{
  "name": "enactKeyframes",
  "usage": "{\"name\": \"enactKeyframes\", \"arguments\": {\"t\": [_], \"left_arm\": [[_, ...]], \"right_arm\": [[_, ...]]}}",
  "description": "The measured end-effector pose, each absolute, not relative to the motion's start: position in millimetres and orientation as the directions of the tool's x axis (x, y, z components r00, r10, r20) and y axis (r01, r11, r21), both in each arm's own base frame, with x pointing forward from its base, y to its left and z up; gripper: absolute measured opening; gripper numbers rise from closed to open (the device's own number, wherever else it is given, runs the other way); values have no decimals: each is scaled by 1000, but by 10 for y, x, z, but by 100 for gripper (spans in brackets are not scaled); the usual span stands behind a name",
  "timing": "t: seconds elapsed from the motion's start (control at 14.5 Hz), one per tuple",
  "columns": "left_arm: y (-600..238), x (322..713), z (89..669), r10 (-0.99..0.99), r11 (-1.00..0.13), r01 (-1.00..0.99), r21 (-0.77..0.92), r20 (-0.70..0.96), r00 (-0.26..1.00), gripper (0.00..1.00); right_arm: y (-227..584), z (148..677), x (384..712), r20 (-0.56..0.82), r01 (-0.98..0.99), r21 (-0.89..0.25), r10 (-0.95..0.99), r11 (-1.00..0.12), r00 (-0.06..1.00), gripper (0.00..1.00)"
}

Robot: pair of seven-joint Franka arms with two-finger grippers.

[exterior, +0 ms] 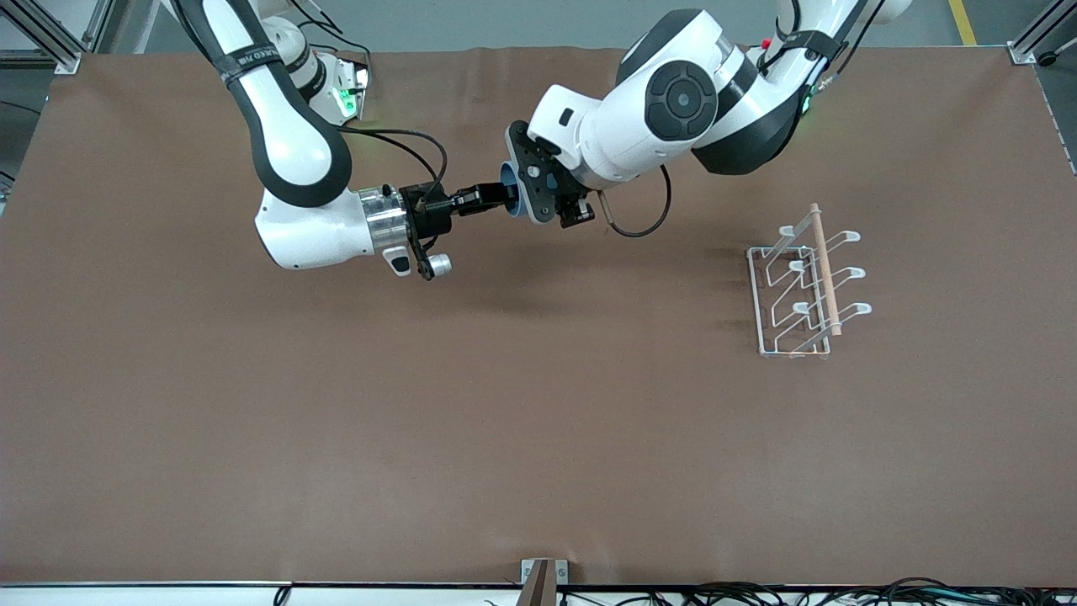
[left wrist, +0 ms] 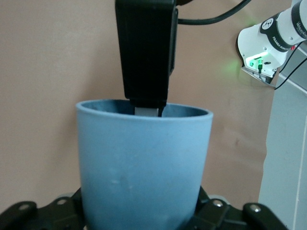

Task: Hang cup on cup holder
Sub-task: 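Open the right gripper releasing the cup to the left gripper, then carry the cup to the rack with the left gripper while the right gripper retracts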

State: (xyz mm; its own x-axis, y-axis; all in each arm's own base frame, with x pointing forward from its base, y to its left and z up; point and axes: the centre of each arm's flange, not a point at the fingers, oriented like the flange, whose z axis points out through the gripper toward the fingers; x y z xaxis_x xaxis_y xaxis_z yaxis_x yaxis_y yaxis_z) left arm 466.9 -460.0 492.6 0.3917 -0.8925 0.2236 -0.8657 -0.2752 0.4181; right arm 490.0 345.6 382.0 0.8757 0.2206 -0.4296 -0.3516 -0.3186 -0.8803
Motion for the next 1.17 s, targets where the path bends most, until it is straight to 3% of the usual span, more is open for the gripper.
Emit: {"name": "enactKeyframes", "arguments": {"t": [0.34,0.76,0.97,1.17], "left_arm": [[-4599,4676,4937,-892,-275,-866,417,226,392,74],[-4470,4793,4920,-912,-292,-898,328,188,365,74],[-4250,4885,4878,-957,-277,-947,162,36,286,74],[-4050,4904,4785,-959,-245,-968,50,-157,235,74]], "right_arm": [[3456,3825,4903,-429,-352,-881,221,-317,876,8],[3410,3841,4944,-427,-353,-882,214,-312,878,68],[3200,3845,5089,-426,-364,-882,175,-298,888,98],[2775,3811,5299,-415,-359,-874,119,-327,902,100]]}}
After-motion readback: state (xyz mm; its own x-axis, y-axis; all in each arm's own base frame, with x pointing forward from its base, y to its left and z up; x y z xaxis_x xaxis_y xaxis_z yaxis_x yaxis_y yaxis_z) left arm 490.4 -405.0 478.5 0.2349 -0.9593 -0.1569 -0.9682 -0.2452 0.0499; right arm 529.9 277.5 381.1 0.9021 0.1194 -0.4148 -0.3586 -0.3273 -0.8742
